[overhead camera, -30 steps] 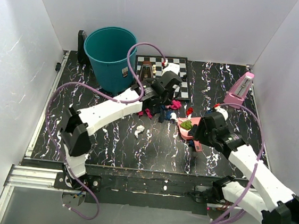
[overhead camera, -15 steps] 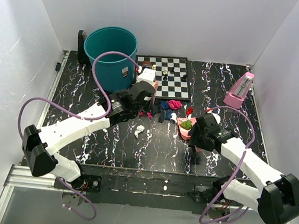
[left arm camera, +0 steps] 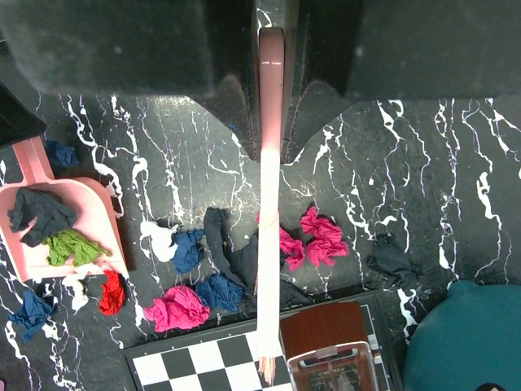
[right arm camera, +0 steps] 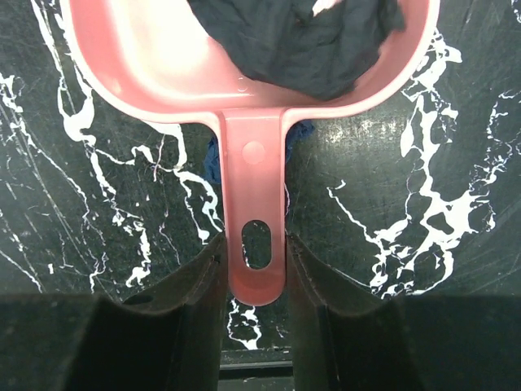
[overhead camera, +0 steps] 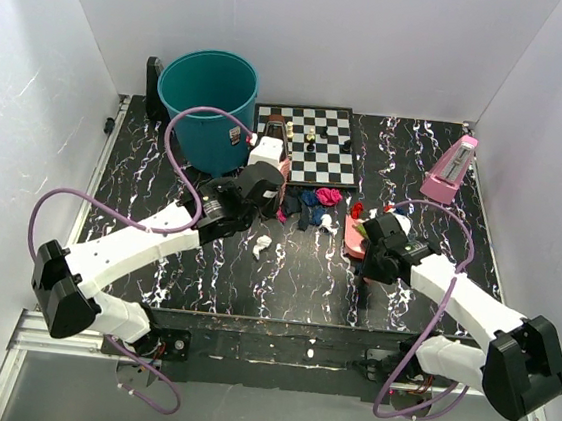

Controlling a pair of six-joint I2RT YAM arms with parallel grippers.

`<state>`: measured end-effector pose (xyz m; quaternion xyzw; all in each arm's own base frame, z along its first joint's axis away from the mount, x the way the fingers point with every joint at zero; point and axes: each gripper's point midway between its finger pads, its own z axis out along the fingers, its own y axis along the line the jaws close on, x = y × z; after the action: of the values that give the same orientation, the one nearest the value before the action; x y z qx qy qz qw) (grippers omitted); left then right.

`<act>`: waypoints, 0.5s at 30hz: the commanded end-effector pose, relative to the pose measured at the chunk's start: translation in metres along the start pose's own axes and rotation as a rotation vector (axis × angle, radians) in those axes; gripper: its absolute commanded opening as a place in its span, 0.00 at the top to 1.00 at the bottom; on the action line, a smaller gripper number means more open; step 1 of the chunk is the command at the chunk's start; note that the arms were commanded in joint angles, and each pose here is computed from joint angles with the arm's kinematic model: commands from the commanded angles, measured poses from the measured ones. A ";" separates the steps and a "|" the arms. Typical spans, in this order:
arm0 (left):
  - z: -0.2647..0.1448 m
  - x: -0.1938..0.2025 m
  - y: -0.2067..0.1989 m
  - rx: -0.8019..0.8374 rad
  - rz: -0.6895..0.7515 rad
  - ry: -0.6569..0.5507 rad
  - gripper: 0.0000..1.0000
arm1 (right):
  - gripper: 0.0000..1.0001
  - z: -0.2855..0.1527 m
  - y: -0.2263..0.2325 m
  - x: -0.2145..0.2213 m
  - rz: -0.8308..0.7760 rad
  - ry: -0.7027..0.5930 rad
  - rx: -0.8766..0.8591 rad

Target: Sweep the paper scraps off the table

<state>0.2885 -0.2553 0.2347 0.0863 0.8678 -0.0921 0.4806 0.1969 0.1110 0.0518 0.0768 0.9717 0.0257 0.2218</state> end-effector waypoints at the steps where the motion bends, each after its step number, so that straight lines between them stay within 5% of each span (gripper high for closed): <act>1: -0.018 -0.025 0.013 -0.029 -0.073 -0.103 1.00 | 0.69 -0.022 0.013 -0.020 -0.001 -0.058 -0.053; 15: -0.047 -0.036 0.039 -0.073 -0.128 -0.178 1.00 | 0.68 -0.111 0.114 -0.016 -0.049 0.223 -0.566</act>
<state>0.2814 -0.2293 0.2673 0.0413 0.8456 -0.1034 0.5221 0.2019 0.1812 0.1401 0.0211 0.9618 0.1919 0.1940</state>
